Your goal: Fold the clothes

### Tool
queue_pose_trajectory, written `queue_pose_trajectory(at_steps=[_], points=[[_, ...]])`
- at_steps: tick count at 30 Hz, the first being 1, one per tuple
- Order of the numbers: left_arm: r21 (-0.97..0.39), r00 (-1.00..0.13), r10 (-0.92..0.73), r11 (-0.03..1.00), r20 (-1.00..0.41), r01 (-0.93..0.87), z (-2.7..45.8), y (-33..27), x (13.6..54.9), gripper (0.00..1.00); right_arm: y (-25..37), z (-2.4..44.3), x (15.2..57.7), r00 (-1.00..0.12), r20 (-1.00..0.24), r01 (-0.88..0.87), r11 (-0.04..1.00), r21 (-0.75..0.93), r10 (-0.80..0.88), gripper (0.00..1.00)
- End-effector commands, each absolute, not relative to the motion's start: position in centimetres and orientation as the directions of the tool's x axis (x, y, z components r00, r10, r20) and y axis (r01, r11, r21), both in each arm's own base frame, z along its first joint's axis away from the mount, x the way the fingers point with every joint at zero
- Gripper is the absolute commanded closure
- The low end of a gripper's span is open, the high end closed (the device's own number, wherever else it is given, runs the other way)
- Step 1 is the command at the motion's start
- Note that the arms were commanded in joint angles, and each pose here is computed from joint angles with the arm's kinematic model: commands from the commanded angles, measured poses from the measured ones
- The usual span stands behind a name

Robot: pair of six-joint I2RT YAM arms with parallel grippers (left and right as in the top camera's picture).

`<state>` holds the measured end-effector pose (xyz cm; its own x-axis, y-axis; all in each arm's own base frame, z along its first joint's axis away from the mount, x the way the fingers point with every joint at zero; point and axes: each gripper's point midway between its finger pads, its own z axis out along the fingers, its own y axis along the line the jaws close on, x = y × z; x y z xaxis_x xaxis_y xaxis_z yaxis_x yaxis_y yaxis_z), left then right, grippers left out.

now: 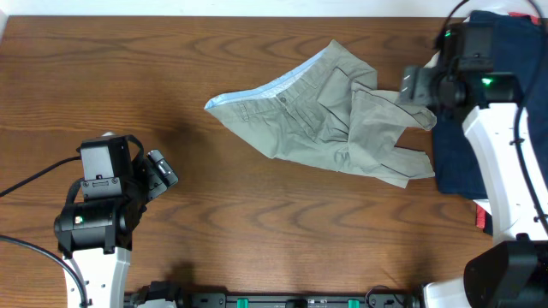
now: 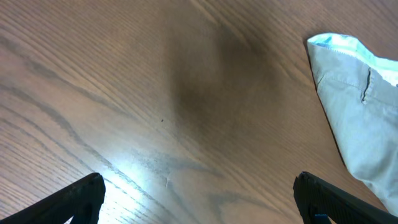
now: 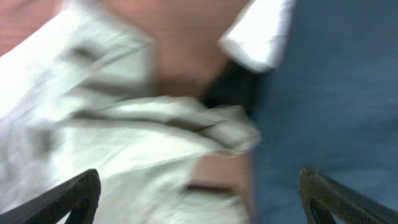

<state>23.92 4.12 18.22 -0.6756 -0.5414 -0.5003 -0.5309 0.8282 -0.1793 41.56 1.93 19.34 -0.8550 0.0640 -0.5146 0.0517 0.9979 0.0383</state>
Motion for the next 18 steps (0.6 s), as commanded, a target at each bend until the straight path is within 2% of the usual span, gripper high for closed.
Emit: queue_pose_trajectory(at_steps=[1,4,7,12,14,15,16,17,18], points=[[-0.178,-0.657,-0.546,0.822,-0.519,-0.542,19.0,4.5,24.1,0.02,8.3,19.2,39.0,-0.895,-0.445,-0.141,0.962,0.232,-0.024,0.01],[-0.178,-0.658,-0.546,0.822,-0.519,-0.542,19.0,4.5,24.1,0.02,10.0,17.6,36.8,-0.929,-0.367,-0.154,0.959,0.24,-0.057,0.01],[-0.179,-0.657,-0.546,0.821,-0.519,-0.542,19.0,4.5,24.1,0.03,11.6,15.4,36.0,-0.931,-0.348,-0.195,0.955,0.223,-0.109,0.01],[-0.178,-0.658,-0.546,0.822,-0.519,-0.542,19.0,4.5,24.1,0.02,11.9,11.3,37.1,-0.919,-0.392,-0.097,0.989,0.115,-0.045,0.01],[-0.178,-0.658,-0.546,0.822,-0.519,-0.542,19.0,4.5,24.1,0.02,11.8,10.1,37.8,-0.907,-0.422,-0.039,0.994,0.102,0.008,0.05],[-0.178,-0.658,-0.546,0.822,-0.519,-0.542,19.0,4.5,24.1,0.02,12.1,9.6,38.1,-0.9,-0.436,-0.033,0.993,0.113,0.019,0.09],[-0.178,-0.658,-0.546,0.822,-0.519,-0.542,19.0,4.5,24.1,0.02,12.3,8.9,38.4,-0.893,-0.448,-0.024,0.992,0.124,0.035,0.17],[-0.178,-0.658,-0.546,0.822,-0.518,-0.541,19.0,4.5,24.1,0.02,12.4,8.5,38.6,-0.889,-0.457,-0.024,0.991,0.128,0.038,0.32],[-0.178,-0.658,-0.546,0.822,-0.519,-0.542,19.0,4.5,24.1,0.02,12.4,8.1,38.9,-0.883,-0.466,-0.015,0.992,0.128,0.046,0.55]])
